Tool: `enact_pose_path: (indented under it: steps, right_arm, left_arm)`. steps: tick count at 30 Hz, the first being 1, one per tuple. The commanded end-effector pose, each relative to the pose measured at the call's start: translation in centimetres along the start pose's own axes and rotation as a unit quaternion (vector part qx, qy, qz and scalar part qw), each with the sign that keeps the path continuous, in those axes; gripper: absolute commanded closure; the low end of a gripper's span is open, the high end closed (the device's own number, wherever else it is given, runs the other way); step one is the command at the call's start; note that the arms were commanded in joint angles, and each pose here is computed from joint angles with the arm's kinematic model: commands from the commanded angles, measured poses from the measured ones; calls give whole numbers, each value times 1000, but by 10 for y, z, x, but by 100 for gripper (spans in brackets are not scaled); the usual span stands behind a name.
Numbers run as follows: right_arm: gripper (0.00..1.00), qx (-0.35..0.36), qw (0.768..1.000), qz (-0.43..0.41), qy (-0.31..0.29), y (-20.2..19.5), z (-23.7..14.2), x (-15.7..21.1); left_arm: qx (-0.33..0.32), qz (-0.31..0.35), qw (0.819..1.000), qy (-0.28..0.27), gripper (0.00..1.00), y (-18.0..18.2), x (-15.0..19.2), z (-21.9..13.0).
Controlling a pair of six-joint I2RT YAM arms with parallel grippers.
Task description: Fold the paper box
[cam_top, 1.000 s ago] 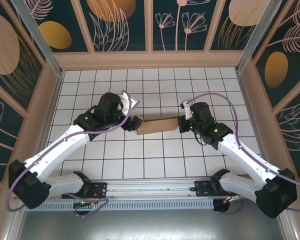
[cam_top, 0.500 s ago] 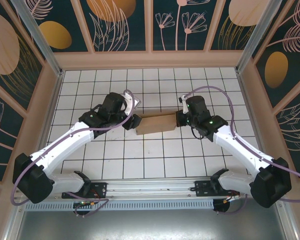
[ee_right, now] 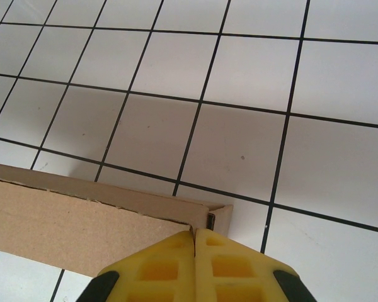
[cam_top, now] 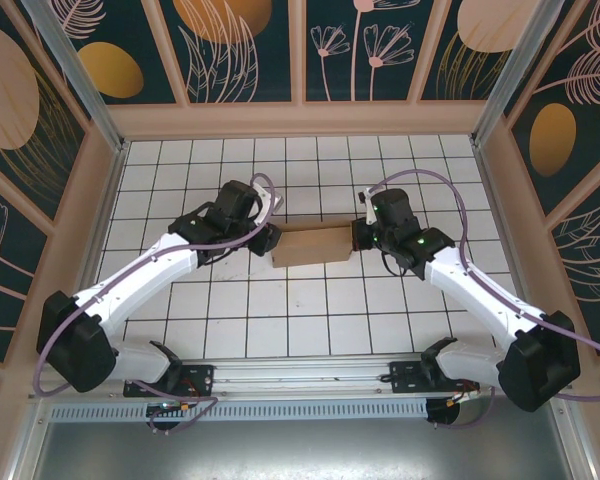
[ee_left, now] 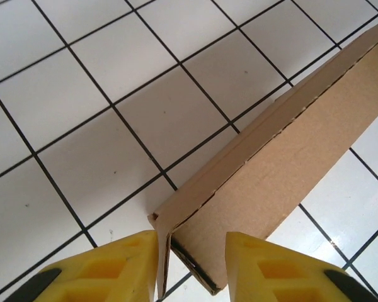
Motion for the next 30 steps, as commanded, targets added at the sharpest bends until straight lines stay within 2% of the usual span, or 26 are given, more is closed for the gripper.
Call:
enact_pose_path:
  steps: [1,12,20,30]
  right_arm:
    - [100,22,999,11,32,-7,4,10]
    - [100,9,999,11,39,-5,5,12]
    - [100,6,999,24,34,-3,3,9]
    - [100,7,998,57,23,-3,7,7]
  left_arm:
    - [-13,-9,1000,15,73,4,-2,1]
    - [-14,-15,999,32,97,5,-3,6]
    - [35,-90,995,15,97,-5,-18,7]
    - [38,-181,983,8,98,-4,-31,18]
Point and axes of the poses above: each hand's point on the last joint's axis, 136 mm out from that joint toward the fingers, its own z axis out along the fingers, its own y axis along the line the jaws close on, x = y × z, the point moved 6 cm from there along -z, back along the fingers, and after that the axes turned 8 degrees about z, right-handed, at the moved point
